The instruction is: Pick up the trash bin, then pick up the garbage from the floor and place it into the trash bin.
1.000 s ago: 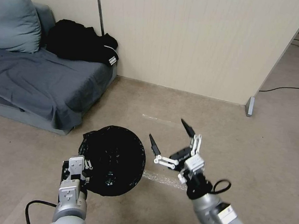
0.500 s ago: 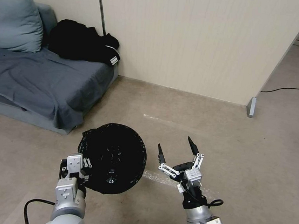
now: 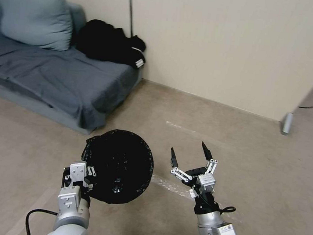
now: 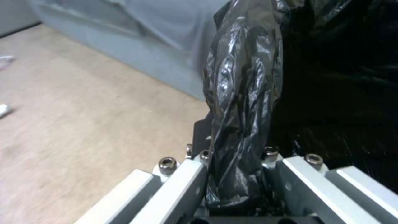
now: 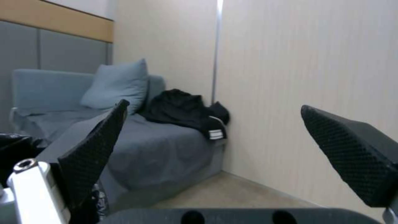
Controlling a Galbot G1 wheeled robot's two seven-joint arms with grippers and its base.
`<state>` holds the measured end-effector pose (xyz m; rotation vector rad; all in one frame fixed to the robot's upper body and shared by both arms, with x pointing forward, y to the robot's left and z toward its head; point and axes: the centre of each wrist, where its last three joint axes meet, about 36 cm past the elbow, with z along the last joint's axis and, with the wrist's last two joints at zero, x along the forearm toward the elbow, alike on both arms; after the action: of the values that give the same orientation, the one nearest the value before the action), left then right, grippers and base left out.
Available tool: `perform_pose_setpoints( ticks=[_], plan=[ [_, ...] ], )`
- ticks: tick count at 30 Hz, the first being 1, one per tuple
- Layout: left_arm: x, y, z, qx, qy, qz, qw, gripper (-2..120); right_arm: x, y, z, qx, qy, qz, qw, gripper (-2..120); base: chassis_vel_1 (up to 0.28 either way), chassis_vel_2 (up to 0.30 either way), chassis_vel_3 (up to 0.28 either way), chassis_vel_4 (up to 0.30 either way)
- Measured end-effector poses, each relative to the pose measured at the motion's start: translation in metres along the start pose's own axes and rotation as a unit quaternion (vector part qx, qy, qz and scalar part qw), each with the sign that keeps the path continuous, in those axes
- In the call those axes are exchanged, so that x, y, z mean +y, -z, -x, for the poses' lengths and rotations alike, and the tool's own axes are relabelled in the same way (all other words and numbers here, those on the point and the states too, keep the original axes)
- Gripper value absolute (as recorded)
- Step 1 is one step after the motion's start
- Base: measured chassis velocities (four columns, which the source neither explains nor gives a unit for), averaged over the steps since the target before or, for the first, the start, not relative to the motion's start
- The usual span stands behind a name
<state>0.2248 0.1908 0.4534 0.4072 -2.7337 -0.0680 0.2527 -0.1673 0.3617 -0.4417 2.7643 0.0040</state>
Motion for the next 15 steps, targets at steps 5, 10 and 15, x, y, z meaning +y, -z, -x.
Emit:
perform_pose_setpoints(
  ticks=[5,10,15],
  plan=[
    [0.0003,-0.0013,-0.0008,0.002,0.0,0.001,1.0,1,-0.0023,0.0005,0.002,-0.006,-0.002,-0.002,1.0,100,0.113,0.11,0.133,0.139],
    [0.0007,-0.0015,-0.0008,0.003,0.001,0.001,1.0,1,-0.0022,0.0019,0.0049,-0.014,-0.005,-0.003,1.0,100,0.144,0.117,0.127,0.127],
    [0.0015,-0.0015,-0.0008,0.002,0.002,0.002,1.0,1,-0.0001,0.0046,0.0066,-0.013,-0.01,0.009,1.0,100,0.132,0.131,0.118,0.108]
  ],
)
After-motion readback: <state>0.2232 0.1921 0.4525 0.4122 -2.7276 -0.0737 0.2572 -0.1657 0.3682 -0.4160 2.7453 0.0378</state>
